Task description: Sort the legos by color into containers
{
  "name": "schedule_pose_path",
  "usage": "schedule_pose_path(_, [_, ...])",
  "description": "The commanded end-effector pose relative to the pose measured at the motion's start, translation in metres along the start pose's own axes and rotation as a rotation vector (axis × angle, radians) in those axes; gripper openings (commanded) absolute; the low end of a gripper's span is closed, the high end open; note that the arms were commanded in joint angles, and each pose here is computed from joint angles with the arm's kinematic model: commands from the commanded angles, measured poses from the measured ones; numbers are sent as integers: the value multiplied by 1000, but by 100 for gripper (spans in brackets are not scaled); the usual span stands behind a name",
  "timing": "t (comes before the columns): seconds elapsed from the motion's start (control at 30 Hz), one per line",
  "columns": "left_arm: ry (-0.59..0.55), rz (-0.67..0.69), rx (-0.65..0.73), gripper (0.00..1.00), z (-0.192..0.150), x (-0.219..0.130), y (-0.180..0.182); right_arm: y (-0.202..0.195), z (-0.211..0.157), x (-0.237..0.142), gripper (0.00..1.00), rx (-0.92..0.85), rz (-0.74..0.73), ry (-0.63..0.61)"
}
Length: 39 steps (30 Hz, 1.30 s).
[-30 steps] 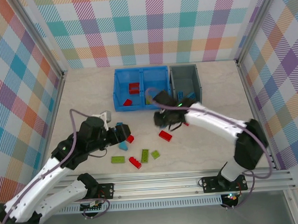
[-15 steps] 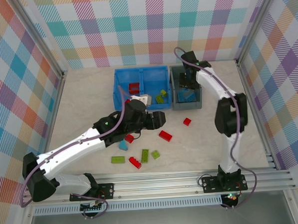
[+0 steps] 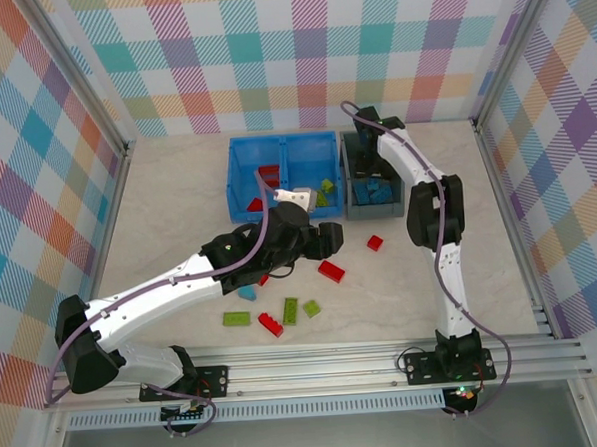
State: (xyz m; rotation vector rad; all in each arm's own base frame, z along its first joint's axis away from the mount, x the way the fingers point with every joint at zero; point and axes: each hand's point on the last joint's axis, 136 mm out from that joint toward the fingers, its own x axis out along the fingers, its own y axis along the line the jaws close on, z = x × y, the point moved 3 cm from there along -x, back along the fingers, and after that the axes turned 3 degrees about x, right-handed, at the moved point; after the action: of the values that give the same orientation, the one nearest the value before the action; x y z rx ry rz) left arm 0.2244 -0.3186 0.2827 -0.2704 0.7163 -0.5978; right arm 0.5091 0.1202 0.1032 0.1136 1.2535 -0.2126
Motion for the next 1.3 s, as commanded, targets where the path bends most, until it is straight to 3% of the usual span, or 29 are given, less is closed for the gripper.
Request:
schedule_pose_path(0.0, [-18, 26, 15, 68, 5, -7, 0, 10, 15, -61, 61, -19, 81, -104])
schedule_pose_path(0.33, [64, 233, -90, 66, -24, -24, 45, 7, 13, -222, 56, -15, 276, -352])
schedule_pose_path(0.43, [88, 295, -130, 64, -39, -38, 64, 6, -17, -262, 56, -60, 358, -401])
schedule_pose_path(0.57, [133, 370, -174, 63, -62, -60, 91, 13, -87, -288, 56, -171, 510, -401])
schedule_pose_path(0.77, [227, 526, -233, 62, -106, -90, 135, 23, -214, -287, 58, -341, 718, -260])
schedule_pose_path(0.87, [242, 649, -331, 64, -132, -106, 164, 31, -275, -268, 58, -393, 768, -144])
schedule_pose_path(0.97, [231, 661, -458, 64, -152, -105, 178, 43, -326, -253, 58, -494, 803, -79])
schedule_pose_path(1.1, [191, 662, -636, 65, -167, -90, 184, 55, -368, -241, 61, -636, 808, -78])
schedule_pose_path(1.27, [147, 697, -797, 67, -174, -70, 184, 65, -379, -240, 64, -692, 808, -92])
